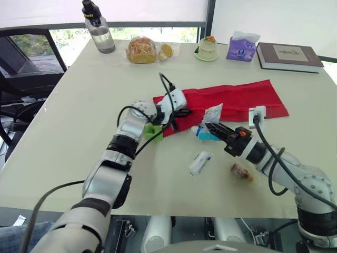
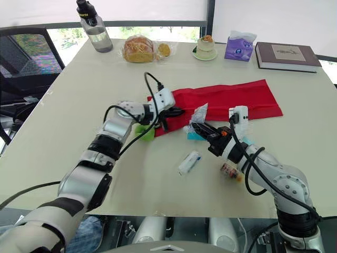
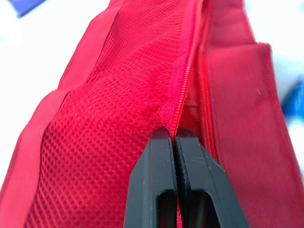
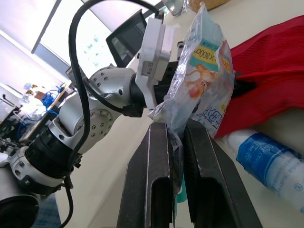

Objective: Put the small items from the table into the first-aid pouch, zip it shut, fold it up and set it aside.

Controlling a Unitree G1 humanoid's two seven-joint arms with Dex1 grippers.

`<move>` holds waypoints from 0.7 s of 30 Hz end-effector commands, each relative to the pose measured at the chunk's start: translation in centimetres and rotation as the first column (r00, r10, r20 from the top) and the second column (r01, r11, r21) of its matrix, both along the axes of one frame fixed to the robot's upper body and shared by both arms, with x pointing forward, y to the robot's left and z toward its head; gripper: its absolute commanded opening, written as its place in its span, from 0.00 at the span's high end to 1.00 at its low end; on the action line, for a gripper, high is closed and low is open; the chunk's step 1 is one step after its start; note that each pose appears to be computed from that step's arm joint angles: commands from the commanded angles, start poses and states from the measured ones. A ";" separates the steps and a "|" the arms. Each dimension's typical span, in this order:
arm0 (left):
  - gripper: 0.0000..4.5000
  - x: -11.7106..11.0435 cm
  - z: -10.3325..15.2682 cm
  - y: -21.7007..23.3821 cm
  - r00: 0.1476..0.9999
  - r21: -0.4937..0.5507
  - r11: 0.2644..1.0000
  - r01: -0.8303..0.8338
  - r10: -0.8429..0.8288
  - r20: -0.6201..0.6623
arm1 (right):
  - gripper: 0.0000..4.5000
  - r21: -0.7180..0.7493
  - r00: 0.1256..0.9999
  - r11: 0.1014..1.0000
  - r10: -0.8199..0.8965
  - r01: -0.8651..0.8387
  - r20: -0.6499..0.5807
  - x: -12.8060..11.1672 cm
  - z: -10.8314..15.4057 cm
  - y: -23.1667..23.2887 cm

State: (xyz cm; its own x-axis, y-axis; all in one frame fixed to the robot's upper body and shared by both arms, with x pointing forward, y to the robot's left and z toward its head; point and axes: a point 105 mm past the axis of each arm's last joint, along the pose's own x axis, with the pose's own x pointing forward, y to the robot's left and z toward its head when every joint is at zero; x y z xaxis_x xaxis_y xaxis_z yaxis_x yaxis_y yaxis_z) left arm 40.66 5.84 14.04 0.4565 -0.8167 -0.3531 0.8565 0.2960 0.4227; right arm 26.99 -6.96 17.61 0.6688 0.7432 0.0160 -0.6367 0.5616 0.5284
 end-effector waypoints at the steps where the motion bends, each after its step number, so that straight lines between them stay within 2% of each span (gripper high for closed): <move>1: 0.99 0.4 0.4 -0.1 0.997 0.050 0.998 0.033 -0.037 0.068 | 1.00 0.008 1.000 1.000 -0.018 0.017 0.023 0.2 0.7 0.3; 9: 0.99 1.2 2.2 2.2 0.999 -0.016 1.000 -0.002 0.002 0.040 | 1.00 0.088 1.000 0.996 0.000 0.000 -0.001 2.0 0.6 2.6; 15: 0.99 0.7 2.1 4.9 0.997 0.069 0.997 -0.031 0.026 0.071 | 1.00 0.092 1.000 0.996 0.017 -0.019 0.022 3.5 0.5 4.3; 18: 0.99 0.5 2.2 5.4 0.990 0.068 0.993 -0.095 0.086 0.115 | 1.00 0.103 0.999 0.994 0.019 -0.023 0.036 3.9 0.3 4.4; 19: 0.86 0.4 2.2 5.7 0.986 0.069 0.991 -0.113 0.104 0.128 | 1.00 0.106 0.999 0.994 0.020 -0.024 0.039 4.0 0.3 4.6; 20: 0.80 0.3 2.2 6.4 0.982 0.071 0.988 -0.136 0.125 0.139 | 1.00 0.108 0.999 0.994 0.020 -0.025 0.041 4.0 0.4 5.2; 21: 0.71 0.4 2.3 6.7 0.971 0.074 0.982 -0.176 0.161 0.176 | 1.00 0.117 0.999 0.993 0.021 -0.026 0.044 4.0 0.4 5.1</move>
